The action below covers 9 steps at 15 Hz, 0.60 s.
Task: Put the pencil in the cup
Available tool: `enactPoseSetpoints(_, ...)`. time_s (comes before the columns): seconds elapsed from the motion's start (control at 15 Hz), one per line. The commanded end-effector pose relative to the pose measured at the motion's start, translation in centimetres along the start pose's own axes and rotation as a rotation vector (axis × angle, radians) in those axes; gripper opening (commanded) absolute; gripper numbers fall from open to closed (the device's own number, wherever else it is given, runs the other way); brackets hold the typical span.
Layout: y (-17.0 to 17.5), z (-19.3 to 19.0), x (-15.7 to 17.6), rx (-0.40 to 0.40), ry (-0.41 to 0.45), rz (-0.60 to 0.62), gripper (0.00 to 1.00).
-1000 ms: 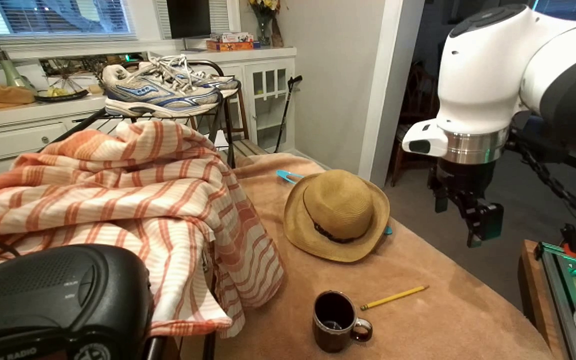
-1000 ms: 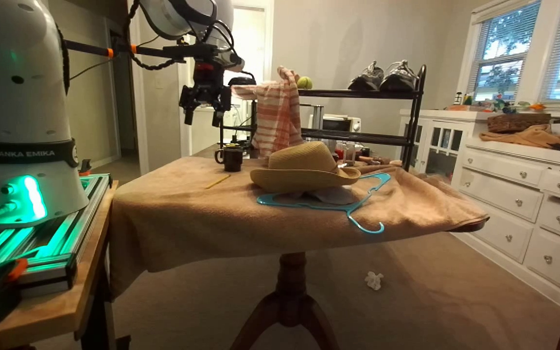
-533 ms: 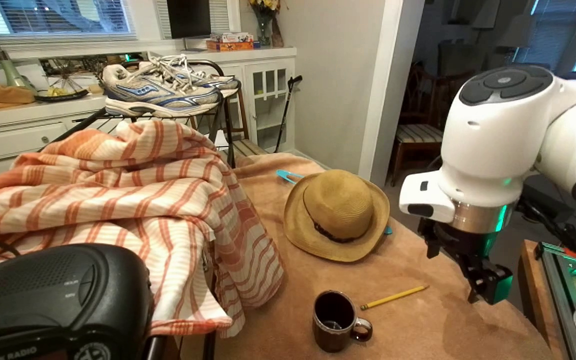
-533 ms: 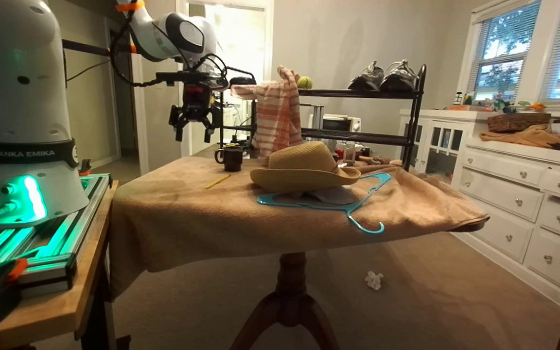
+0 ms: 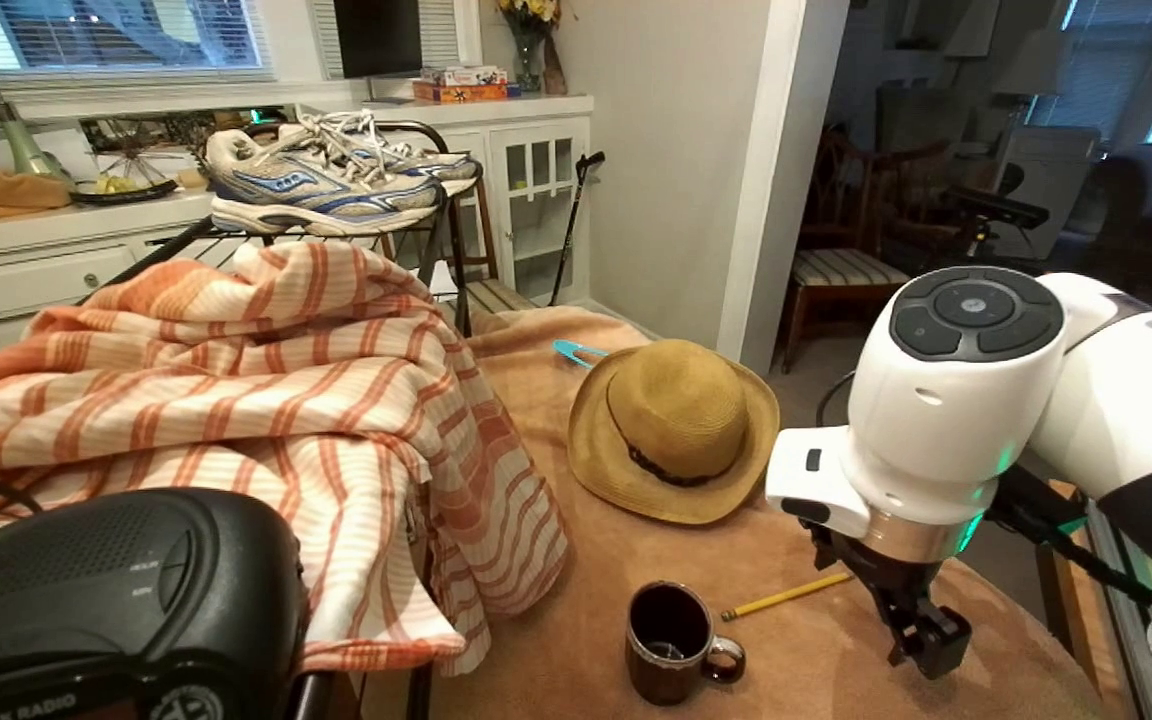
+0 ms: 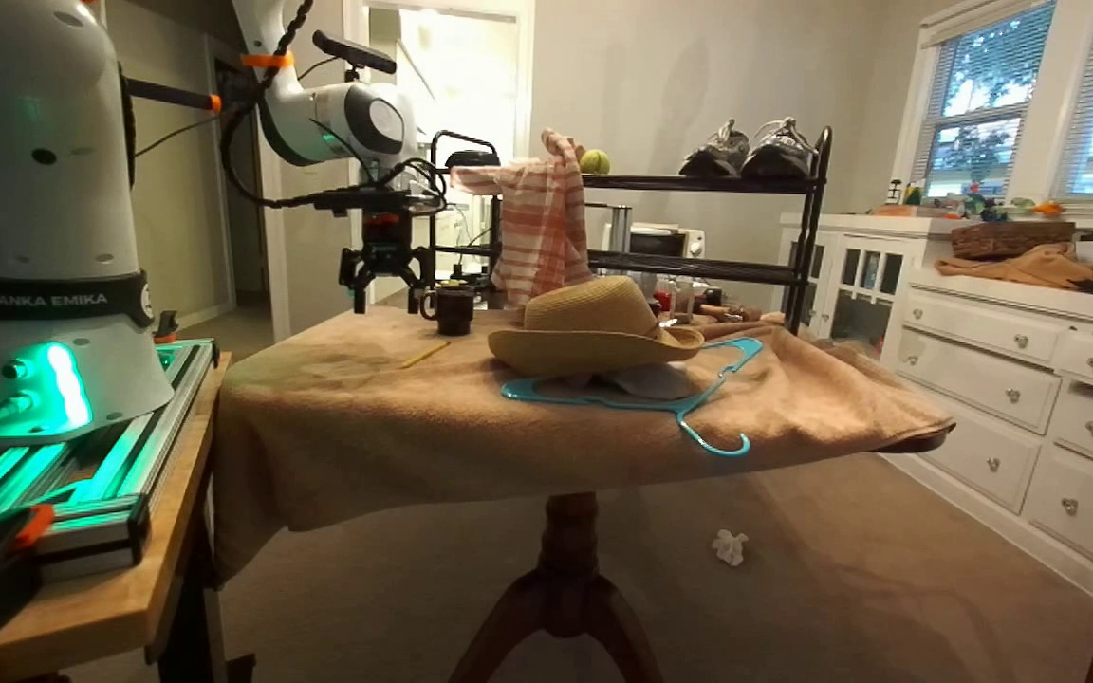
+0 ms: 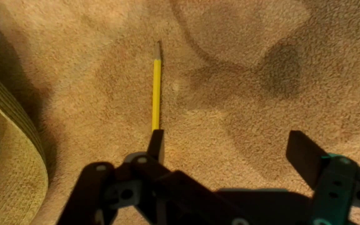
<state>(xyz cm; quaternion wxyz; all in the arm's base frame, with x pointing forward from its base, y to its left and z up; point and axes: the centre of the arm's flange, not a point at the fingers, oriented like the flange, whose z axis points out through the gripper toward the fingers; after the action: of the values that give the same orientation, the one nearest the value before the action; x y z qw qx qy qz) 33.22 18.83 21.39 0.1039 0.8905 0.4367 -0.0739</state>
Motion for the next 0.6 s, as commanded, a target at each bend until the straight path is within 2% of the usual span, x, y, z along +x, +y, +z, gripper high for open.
enactPoseSetpoints(0.0, 0.0, 0.1, 0.0, 0.001, -0.001, 0.000, 1.00)
enactPoseSetpoints(0.33, 0.0, -0.2, 0.0, -0.002, 0.004, 0.000, 1.00)
enactPoseSetpoints(0.53, 1.3, 0.4, 1.7, 0.007, 0.017, -0.001, 1.00)
